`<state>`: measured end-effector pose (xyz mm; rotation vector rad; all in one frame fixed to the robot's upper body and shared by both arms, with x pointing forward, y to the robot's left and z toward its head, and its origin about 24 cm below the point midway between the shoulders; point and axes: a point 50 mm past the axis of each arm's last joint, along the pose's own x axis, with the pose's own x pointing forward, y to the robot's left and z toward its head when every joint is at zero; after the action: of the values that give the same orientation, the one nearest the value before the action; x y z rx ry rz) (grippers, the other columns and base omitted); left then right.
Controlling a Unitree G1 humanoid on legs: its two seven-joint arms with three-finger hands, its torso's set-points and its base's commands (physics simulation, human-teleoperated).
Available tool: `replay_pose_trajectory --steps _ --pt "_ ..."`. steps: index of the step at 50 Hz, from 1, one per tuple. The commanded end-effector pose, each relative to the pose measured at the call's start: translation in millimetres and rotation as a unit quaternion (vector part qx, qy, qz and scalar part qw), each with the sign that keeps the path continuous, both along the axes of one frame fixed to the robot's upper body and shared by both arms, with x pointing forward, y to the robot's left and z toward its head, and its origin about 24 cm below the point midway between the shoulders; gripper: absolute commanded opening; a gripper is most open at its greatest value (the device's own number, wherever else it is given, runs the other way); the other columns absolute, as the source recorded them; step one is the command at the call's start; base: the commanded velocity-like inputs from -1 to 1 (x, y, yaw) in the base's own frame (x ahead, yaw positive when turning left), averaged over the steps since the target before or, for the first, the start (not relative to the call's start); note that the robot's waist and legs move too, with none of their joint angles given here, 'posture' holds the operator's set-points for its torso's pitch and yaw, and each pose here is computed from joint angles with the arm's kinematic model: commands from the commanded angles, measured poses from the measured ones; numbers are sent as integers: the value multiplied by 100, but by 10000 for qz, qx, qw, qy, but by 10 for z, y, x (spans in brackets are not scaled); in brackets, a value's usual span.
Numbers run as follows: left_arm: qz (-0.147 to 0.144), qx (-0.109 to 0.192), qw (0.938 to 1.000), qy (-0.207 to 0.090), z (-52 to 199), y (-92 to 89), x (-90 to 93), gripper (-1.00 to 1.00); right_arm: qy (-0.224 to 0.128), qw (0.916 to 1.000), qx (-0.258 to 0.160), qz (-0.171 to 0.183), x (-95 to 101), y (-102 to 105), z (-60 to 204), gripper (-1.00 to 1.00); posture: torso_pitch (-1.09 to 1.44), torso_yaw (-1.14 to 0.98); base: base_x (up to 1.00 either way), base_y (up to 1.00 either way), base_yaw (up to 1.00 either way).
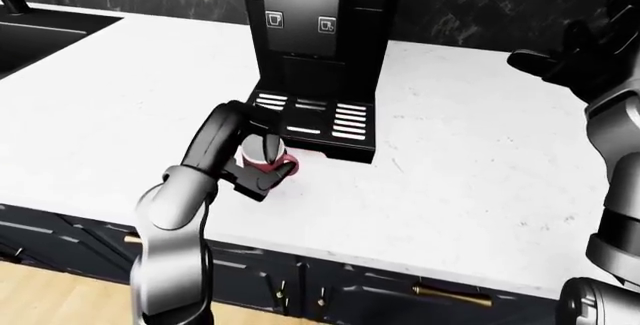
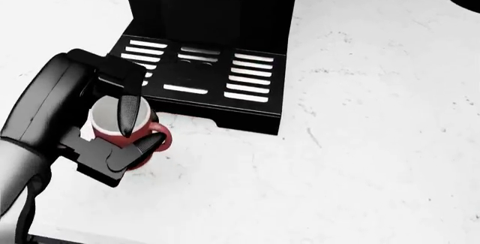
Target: Pick the mug from under the coffee machine dispenser and place it on the counter.
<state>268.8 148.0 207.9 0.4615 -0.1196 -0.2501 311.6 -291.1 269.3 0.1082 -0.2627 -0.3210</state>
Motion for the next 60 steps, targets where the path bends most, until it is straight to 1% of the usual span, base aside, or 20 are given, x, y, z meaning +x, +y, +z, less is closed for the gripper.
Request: replay_pose_trajectory --steps 1,16,20,33,34,37,38,39,43,50,55,57,59,60 --pt "-47 77 9989 -462 160 -6 -41 -100 -472 9988 -125 -43 -73 -5 210 100 0 0 0 0 0" --pt "-1 -88 9996 -272 -58 44 -60 -100 -461 9988 -131 -37 -73 0 199 100 0 0 0 0 0" --pt "-3 -72 9996 -271 -74 52 -68 -100 -459 9988 -136 -36 -74 0 200 100 0 0 0 0 0" --pt "-30 -151 9996 -238 -106 52 -78 -100 -454 9989 -145 -30 -72 4 199 100 0 0 0 0 0" --pt "-37 -152 9996 -233 -102 51 -81 -78 -455 9989 -144 -30 -73 4 202 100 0 0 0 0 0" --pt "-63 -149 9997 -199 -105 48 -87 -56 -457 9988 -143 -33 -74 3 206 100 0 0 0 0 0" --pt "-65 -146 9997 -204 -97 48 -86 -62 -459 9988 -144 -32 -74 4 208 100 0 0 0 0 0" --pt "-67 -140 9997 -205 -94 48 -85 -62 -461 9988 -144 -30 -74 4 211 100 0 0 0 0 0" --pt "-93 -162 9997 -150 -105 44 -89 -51 -463 9988 -146 -31 -73 1 213 100 0 0 0 0 0" --pt "-92 -164 9998 -118 -112 54 -100 -56 -456 9988 -153 -29 -73 4 206 100 0 0 0 0 0" --pt "-100 -189 9997 -95 -108 55 -110 -48 -453 9988 -160 -29 -72 5 203 100 0 0 0 0 0" --pt "-104 -200 9997 -93 -99 55 -113 -40 -452 9988 -162 -26 -71 6 202 100 0 0 0 0 0" --pt "-107 -207 9997 -105 -76 59 -124 -23 -451 9988 -162 -27 -70 4 203 100 0 0 0 0 0" --pt "-108 -210 9997 -103 -75 60 -129 -22 -451 9988 -164 -28 -69 3 204 100 0 0 0 0 0"
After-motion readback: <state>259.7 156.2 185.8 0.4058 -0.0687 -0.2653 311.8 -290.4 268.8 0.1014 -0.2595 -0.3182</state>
